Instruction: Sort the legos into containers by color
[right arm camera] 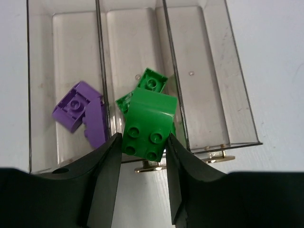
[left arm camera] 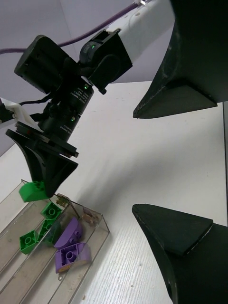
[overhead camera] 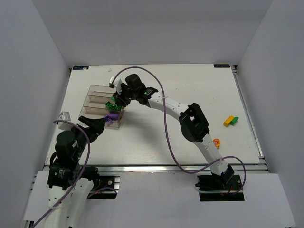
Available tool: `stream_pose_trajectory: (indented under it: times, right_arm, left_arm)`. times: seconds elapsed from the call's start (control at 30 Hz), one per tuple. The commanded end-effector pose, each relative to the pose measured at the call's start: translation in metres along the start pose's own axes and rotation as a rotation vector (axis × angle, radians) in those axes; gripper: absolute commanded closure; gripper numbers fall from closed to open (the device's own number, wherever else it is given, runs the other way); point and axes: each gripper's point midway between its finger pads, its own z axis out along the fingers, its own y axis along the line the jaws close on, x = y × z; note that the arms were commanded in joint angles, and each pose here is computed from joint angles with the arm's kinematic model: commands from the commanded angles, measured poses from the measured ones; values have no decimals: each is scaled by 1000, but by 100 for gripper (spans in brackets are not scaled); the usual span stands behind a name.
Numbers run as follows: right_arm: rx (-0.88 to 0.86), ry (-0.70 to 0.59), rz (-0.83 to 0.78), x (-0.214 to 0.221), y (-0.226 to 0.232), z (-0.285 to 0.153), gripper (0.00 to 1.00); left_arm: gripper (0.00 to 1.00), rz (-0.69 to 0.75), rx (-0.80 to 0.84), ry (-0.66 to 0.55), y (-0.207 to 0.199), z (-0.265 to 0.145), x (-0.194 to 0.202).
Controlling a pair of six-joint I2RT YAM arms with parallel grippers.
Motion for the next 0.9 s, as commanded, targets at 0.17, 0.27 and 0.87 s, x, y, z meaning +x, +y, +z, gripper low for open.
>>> stream_pose_trajectory:
  times: [0.17, 0.27, 0.87]
  right_arm:
    - [78, -126, -45, -41, -7, 6, 64]
    - [67, -120, -39, -37, -6, 6, 57]
    - [488, -44, 512, -12, -120, -182, 100]
  left_arm:
    - [18, -15, -10, 20, 2, -1, 4]
    - [18, -21, 20, 45, -3, -2, 9]
    - [56, 8, 222, 210, -37, 33, 37]
